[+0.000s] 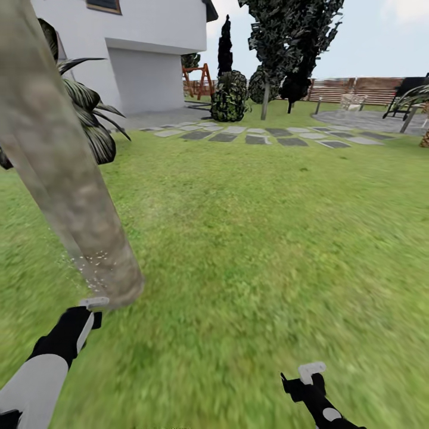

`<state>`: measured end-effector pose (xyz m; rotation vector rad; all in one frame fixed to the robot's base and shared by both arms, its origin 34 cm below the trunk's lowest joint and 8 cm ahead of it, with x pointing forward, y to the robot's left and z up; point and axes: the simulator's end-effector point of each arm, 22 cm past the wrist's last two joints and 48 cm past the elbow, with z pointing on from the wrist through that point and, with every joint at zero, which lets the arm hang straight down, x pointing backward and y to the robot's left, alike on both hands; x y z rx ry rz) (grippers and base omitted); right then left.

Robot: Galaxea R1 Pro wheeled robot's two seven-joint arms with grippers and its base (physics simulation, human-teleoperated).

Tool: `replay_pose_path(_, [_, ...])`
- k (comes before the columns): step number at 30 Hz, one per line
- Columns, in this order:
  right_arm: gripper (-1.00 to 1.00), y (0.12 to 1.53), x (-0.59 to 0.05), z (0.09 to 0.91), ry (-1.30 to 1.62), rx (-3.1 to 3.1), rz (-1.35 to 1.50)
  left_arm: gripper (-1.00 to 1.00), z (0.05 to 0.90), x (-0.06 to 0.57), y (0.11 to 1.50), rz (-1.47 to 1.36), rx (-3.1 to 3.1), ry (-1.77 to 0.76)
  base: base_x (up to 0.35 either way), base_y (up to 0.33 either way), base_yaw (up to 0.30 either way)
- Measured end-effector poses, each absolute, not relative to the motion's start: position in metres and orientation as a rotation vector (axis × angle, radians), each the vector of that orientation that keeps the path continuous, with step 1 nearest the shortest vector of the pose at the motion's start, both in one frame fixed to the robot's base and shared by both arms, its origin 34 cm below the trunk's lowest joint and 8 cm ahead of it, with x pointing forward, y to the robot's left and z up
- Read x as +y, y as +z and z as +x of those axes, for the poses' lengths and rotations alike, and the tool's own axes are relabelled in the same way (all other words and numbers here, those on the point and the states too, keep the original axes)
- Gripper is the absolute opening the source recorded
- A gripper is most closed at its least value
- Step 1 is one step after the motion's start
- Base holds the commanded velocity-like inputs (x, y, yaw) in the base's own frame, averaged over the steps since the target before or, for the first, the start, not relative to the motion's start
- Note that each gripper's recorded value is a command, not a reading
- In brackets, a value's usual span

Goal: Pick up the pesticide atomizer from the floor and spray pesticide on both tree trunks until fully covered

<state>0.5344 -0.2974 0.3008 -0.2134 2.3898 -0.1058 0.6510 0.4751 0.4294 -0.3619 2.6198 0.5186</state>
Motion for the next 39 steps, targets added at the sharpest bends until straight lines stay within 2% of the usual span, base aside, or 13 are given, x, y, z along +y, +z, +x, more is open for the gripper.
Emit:
replay_pose_path(8, [1.0,0.301,-0.297,0.534,-0.106,2.389,-0.213,-1.0,0.645,0.449,0.406,-0.346,2.632,0.468,0.124,-0.171,0.055])
replay_pose_path(18, [1.0,0.301,-0.298,0.535,-0.107,2.389,-0.214,-1.0,0.637,0.46,0.401,-0.422,2.605,0.495,0.241,-0.177,0.004])
replay_pose_path(35, [1.0,0.301,-0.297,0.535,-0.105,2.389,-0.213,-1.0,0.621,0.465,0.391,-0.522,2.607,0.471,0.141,-0.247,0.258])
replay_pose_path(39, [1.0,0.301,-0.297,0.534,-0.105,2.389,-0.213,-1.0,0.621,0.465,0.391,-0.512,2.61,0.476,0.185,-0.237,0.052])
